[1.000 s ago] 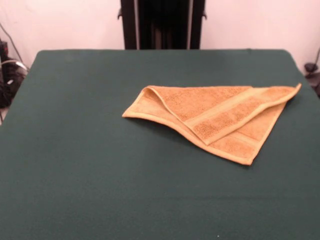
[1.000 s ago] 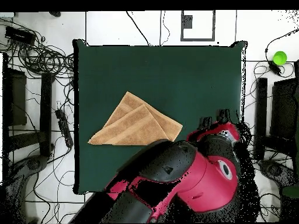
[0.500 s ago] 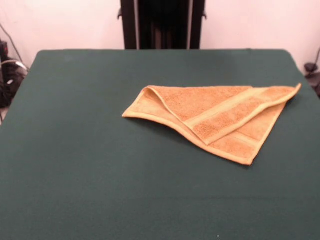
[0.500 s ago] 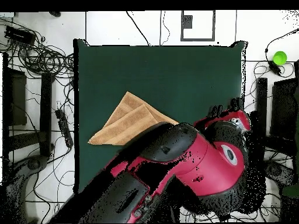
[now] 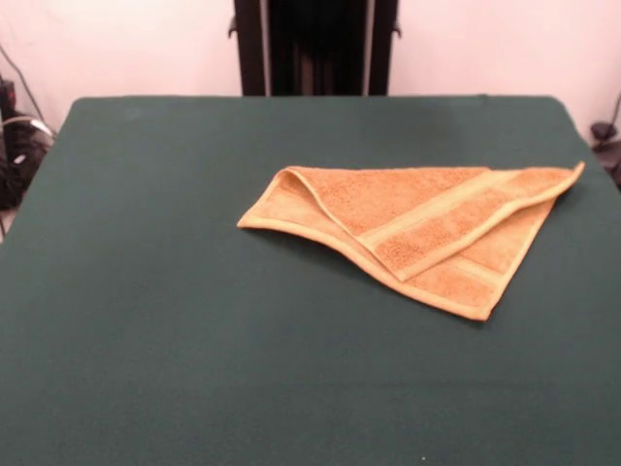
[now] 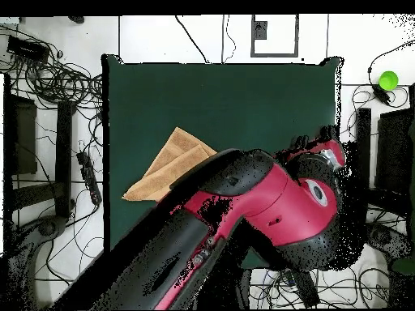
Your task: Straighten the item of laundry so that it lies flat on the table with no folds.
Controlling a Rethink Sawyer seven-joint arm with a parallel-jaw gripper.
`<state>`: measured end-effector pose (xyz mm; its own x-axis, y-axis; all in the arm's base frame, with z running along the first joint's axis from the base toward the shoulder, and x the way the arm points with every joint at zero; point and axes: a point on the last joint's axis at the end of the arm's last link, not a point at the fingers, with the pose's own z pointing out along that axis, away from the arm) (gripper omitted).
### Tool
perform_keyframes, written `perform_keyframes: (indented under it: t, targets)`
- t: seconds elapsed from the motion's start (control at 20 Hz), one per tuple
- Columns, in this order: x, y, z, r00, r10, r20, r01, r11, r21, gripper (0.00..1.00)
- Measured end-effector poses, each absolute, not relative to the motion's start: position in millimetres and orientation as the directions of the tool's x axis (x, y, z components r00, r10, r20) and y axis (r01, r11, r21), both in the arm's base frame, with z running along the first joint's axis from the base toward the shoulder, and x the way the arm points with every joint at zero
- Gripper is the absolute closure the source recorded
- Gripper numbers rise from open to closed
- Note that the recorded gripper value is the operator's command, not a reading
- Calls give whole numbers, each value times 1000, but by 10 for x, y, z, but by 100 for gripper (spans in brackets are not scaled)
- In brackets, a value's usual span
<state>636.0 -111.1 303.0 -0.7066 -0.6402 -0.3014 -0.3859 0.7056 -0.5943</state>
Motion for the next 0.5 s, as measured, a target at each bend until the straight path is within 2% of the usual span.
perform_keyframes:
  t: [0.5]
  targets:
    - [6391,-1147,2735,-727,-618,-299,-378,724,-577,0]
